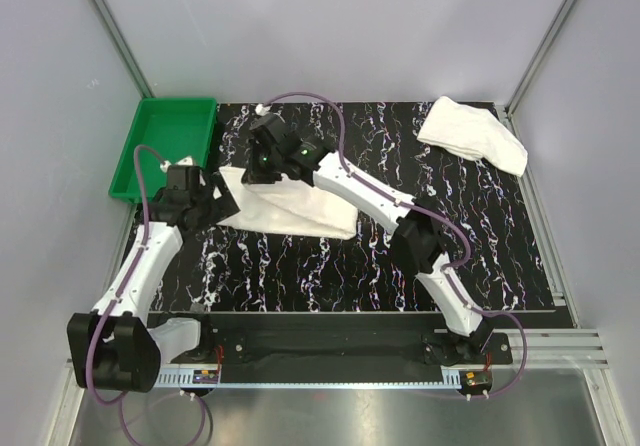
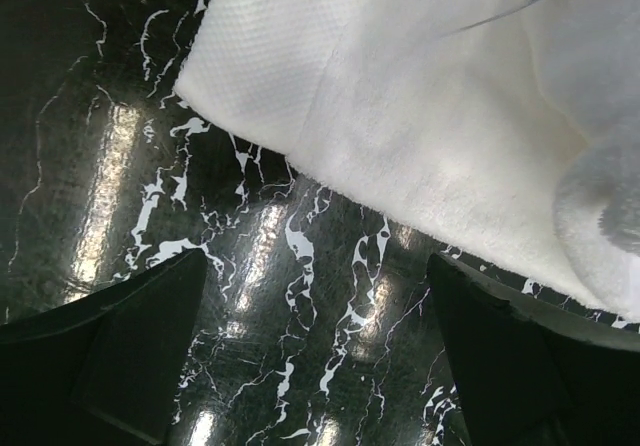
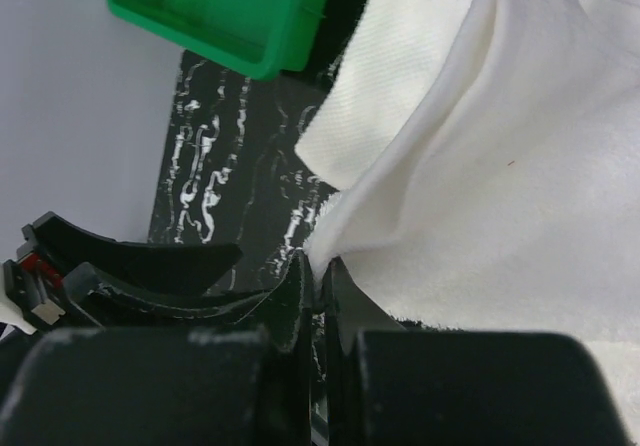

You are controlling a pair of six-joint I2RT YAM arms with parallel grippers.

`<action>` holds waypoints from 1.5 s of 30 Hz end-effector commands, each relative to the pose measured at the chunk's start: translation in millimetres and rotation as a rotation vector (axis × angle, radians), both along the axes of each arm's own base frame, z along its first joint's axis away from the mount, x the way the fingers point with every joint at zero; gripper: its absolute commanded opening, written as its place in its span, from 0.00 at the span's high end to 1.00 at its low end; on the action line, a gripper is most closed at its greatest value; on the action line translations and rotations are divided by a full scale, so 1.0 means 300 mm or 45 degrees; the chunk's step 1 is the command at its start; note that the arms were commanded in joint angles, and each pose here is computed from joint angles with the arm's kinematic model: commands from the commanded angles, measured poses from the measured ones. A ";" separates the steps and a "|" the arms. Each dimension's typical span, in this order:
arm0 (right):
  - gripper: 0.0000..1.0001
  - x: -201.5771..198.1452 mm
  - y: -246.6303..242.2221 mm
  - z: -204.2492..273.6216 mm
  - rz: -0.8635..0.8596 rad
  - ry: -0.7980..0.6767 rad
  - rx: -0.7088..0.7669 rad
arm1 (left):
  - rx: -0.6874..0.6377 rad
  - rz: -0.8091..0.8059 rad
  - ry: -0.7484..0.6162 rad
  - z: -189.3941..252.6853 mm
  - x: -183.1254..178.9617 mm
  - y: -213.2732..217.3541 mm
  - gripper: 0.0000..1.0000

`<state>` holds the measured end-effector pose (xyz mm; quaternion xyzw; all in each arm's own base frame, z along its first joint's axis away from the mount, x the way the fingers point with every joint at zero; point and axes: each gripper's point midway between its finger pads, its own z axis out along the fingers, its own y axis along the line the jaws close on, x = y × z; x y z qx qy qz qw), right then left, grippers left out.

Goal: Roll the towels
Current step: Fold the towel

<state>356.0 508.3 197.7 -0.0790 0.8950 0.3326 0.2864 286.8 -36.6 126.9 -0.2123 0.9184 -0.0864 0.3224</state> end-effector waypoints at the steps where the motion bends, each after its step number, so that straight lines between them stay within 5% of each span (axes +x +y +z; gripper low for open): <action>1: 1.00 -0.018 0.120 0.203 0.008 -0.169 0.250 | 0.021 -0.001 -0.072 0.070 0.001 0.041 0.01; 8: 0.96 -0.044 0.335 0.136 0.113 -0.128 0.525 | 0.057 0.096 -0.101 0.081 -0.034 0.143 0.01; 11: 0.10 -0.063 0.413 -0.023 0.200 -0.030 0.524 | 0.039 0.108 -0.088 0.071 -0.035 0.161 0.01; 12: 0.00 -0.064 0.427 0.024 0.232 -0.047 0.557 | 0.037 0.114 -0.082 0.068 -0.036 0.167 0.01; 16: 0.00 -0.091 0.382 -0.027 0.249 -0.024 0.452 | 0.025 0.111 -0.074 0.051 -0.035 0.162 0.01; 17: 0.00 -0.095 0.352 0.125 0.250 -0.124 0.517 | 0.025 0.110 -0.081 0.054 -0.032 0.163 0.01; 18: 0.00 -0.098 0.309 0.036 0.222 -0.103 0.443 | 0.022 0.111 -0.080 0.052 -0.033 0.162 0.01; 20: 0.00 -0.083 0.227 0.199 0.171 -0.226 0.481 | 0.024 0.106 -0.082 0.052 -0.033 0.162 0.01; 26: 0.00 -0.076 -0.105 0.338 -0.014 -0.323 0.357 | 0.021 0.096 -0.080 0.051 -0.032 0.160 0.01; 34: 0.00 -0.058 -0.612 -0.053 -0.371 0.031 0.029 | -0.010 0.072 -0.038 0.020 -0.024 0.143 0.01; 45: 0.18 -0.200 -0.660 -0.372 -0.312 0.317 -0.005 | -0.009 0.058 -0.033 0.011 -0.027 0.140 0.01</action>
